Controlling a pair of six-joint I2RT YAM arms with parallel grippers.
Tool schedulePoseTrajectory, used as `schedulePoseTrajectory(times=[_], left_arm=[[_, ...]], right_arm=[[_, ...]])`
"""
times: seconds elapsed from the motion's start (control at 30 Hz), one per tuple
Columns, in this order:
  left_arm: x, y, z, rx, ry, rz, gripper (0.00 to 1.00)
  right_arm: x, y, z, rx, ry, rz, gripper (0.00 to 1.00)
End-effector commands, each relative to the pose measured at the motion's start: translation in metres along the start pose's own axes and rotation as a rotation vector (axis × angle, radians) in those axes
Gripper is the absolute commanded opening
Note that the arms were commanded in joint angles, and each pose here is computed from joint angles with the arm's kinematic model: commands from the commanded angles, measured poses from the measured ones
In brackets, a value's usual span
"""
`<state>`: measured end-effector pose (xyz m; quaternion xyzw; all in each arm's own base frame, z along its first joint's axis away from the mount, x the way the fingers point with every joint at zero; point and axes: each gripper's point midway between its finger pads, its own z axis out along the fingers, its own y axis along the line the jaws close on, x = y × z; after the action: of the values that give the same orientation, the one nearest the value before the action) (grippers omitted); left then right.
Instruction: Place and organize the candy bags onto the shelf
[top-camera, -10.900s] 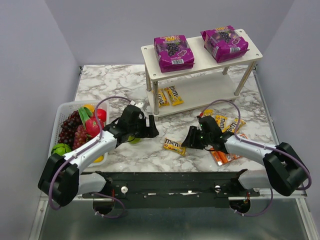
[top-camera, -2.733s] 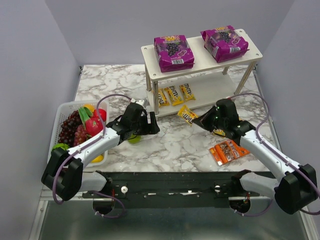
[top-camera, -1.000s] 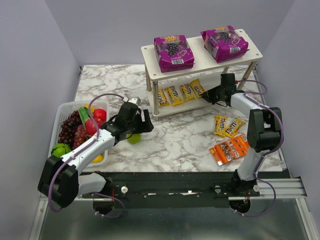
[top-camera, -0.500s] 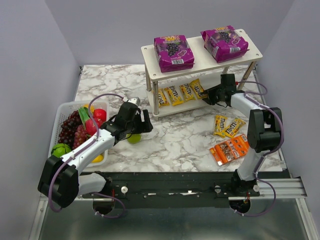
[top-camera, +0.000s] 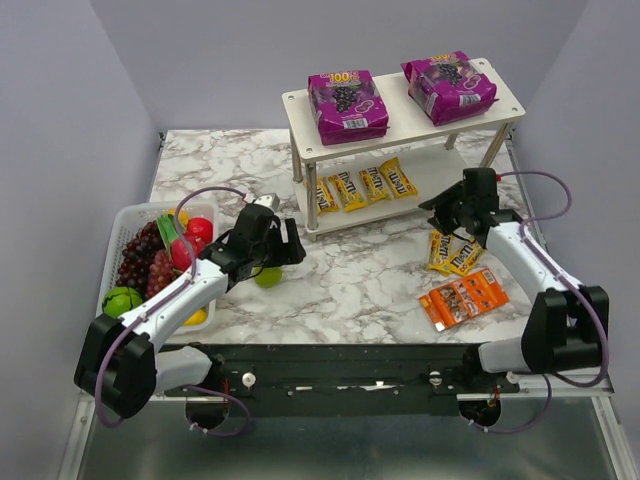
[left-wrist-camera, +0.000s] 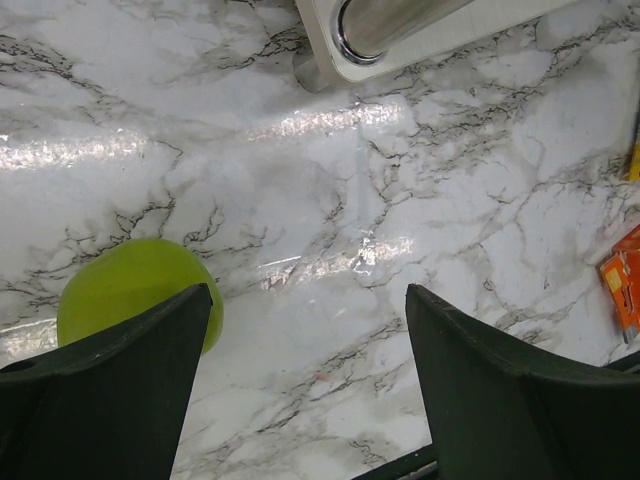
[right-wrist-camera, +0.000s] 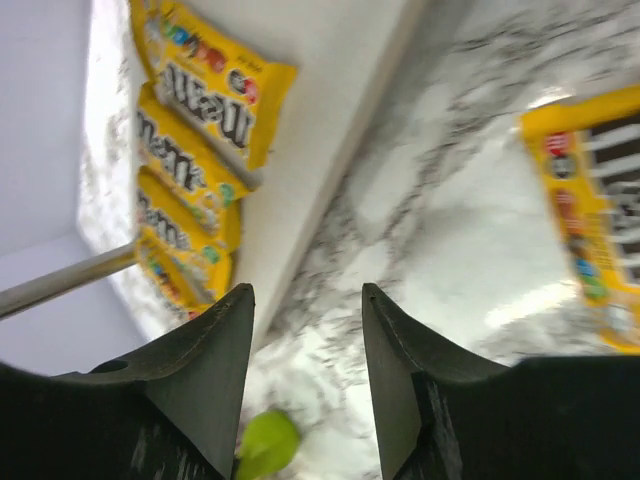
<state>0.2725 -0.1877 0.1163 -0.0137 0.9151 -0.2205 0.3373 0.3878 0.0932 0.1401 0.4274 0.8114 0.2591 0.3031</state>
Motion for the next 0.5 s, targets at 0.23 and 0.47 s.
schedulePoseTrajectory(times=[0.23,0.47], left_arm=[[-0.003,-0.002,-0.004,0.029,-0.034,-0.005,0.89],[-0.002,-0.004,-0.005,0.043,-0.034,-0.007,0.89]], right_arm=[[-0.023,-0.147,-0.032,0.480,-0.073,-0.267,0.56],[0.001,-0.141,0.000,0.420,0.137,-0.359,0.54]])
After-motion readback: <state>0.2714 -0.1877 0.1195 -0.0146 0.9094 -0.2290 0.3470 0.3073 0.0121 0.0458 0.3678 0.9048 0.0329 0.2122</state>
